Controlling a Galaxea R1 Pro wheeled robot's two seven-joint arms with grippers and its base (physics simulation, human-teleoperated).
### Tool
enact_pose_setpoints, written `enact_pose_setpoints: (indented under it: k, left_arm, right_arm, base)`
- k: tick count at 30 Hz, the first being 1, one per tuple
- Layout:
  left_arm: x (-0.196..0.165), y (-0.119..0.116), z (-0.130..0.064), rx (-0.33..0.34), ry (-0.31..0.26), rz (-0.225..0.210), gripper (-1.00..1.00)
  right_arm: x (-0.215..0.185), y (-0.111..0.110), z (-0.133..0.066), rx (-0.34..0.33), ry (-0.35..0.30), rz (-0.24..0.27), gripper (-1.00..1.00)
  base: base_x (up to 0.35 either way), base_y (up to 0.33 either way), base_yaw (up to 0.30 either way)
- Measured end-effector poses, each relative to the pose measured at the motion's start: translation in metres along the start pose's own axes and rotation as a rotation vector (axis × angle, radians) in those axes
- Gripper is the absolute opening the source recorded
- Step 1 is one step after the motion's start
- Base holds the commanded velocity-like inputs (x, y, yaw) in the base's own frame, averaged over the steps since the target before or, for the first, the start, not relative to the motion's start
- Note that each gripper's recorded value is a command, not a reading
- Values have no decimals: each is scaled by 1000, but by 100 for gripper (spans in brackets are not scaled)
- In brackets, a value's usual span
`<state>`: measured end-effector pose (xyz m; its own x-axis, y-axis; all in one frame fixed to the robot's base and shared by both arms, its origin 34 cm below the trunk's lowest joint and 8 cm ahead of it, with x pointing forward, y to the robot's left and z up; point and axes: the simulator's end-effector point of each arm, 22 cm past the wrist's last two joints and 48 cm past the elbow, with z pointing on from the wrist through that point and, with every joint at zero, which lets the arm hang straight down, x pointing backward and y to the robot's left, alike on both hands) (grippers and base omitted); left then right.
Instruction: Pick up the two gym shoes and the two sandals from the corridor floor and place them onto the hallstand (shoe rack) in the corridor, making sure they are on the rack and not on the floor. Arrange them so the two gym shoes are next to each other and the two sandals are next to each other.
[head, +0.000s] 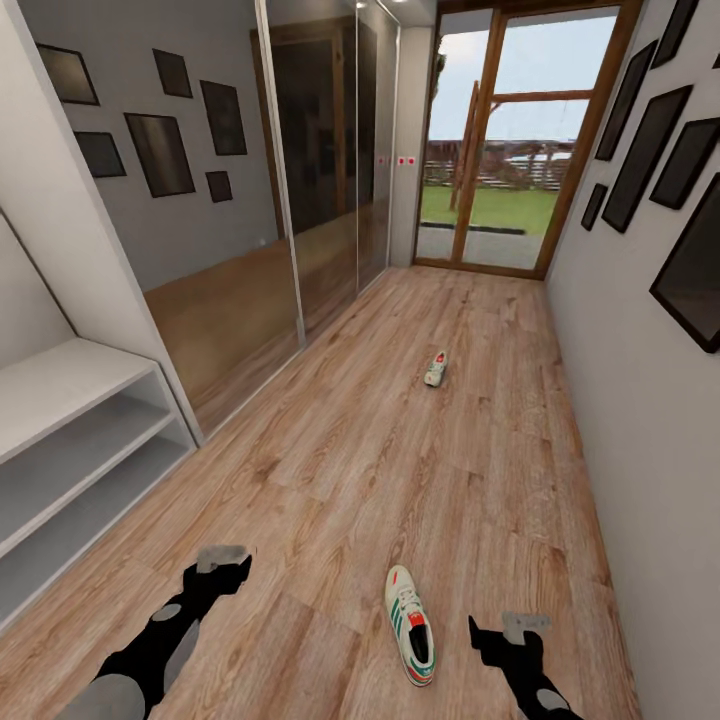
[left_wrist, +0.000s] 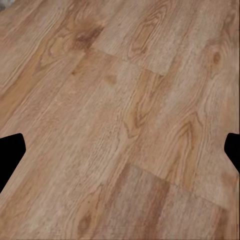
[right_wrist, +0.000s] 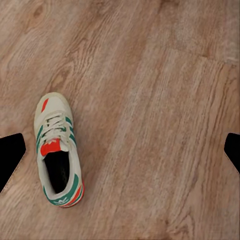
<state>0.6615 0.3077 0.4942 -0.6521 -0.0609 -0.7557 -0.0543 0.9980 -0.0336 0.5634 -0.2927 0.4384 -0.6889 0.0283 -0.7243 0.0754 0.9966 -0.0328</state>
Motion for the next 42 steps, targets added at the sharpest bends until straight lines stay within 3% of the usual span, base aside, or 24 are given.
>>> enact_pose_setpoints:
  k: [7,15,32,42]
  left_arm:
    - [-39,-44,14,52,-15,-4,100]
    - [-39,-74,13,98,-20,14,100]
    - [-41,-81,13,108,-21,28,100]
    - [-24,-80,24,110,-21,28,100]
  right_arm:
    - [-12,27,6,-31,33,16,100]
    - [-11,41,8,-53,87,-10,100]
    - [-10,41,8,-59,96,-27,100]
    - [5,42,19,-62,95,-28,100]
  base:
    - [0,0,0]
    - [0,0,0]
    - [0,0,0]
    - [0,0,0]
